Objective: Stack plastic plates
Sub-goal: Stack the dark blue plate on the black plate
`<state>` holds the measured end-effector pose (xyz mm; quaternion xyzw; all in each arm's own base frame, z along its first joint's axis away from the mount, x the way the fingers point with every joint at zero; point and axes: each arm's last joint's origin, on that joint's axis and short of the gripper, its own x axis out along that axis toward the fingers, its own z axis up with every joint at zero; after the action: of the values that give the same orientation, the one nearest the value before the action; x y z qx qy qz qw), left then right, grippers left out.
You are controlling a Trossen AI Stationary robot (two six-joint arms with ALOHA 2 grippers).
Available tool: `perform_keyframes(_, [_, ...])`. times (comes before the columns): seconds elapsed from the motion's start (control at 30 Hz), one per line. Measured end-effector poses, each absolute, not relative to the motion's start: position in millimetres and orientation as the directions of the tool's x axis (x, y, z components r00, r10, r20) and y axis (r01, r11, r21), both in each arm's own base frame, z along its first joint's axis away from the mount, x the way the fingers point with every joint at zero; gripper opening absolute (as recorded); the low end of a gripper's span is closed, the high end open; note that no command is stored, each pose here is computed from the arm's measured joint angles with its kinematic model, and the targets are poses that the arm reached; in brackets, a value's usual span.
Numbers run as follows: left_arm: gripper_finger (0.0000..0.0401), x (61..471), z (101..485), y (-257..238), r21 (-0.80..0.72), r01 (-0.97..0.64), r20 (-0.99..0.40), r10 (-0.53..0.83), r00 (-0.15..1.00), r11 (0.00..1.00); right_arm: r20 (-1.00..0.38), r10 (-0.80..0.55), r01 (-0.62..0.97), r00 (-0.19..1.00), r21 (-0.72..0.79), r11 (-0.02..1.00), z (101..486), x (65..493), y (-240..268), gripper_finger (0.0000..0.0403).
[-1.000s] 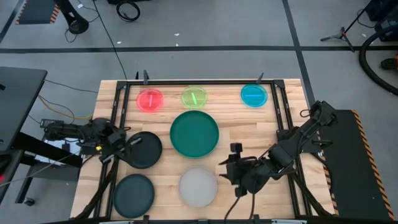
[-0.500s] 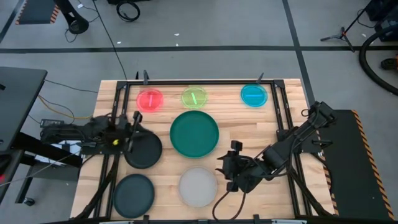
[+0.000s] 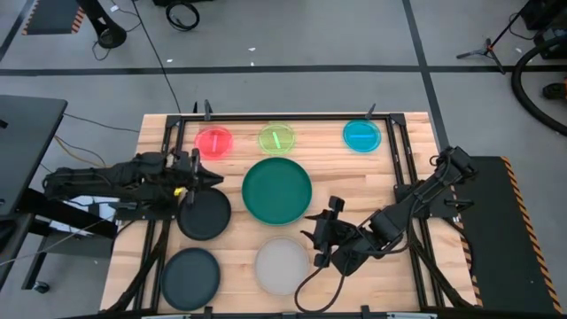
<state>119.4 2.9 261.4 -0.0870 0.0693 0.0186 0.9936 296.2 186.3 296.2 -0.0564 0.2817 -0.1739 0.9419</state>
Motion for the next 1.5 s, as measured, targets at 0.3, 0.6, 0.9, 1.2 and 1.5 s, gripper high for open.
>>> perform_keyframes(0.3, [0.0038,138,309,-29,-0.322,0.290,-0.218,-0.368,0.904,0.901,-0.549,-0.342,0.235,0.762,-0.259,0.937,281,312,183,0.0183])
perform_keyframes(0.6, [0.0038,155,307,-86,-0.472,0.337,-0.317,-0.513,0.797,0.815,-0.527,-0.383,0.213,0.759,-0.356,0.910,282,317,176,0.0183])
perform_keyframes(0.9, [0.0015,140,299,-99,-0.412,-0.205,-0.841,-0.283,0.462,0.888,-0.561,-0.507,0.218,0.654,-0.502,0.837,283,336,116,0.0183])
perform_keyframes(1.2, [0.0064,128,283,-119,-0.348,-0.477,-0.937,-0.316,0.150,0.807,-0.517,-0.597,0.233,0.613,-0.604,0.762,305,353,52,0.0183])
perform_keyframes(1.5, [0.0206,121,275,-144,-0.309,-0.580,-0.945,-0.313,0.096,0.754,-0.500,-0.348,0.304,0.793,-0.170,0.937,382,343,35,0.0190])
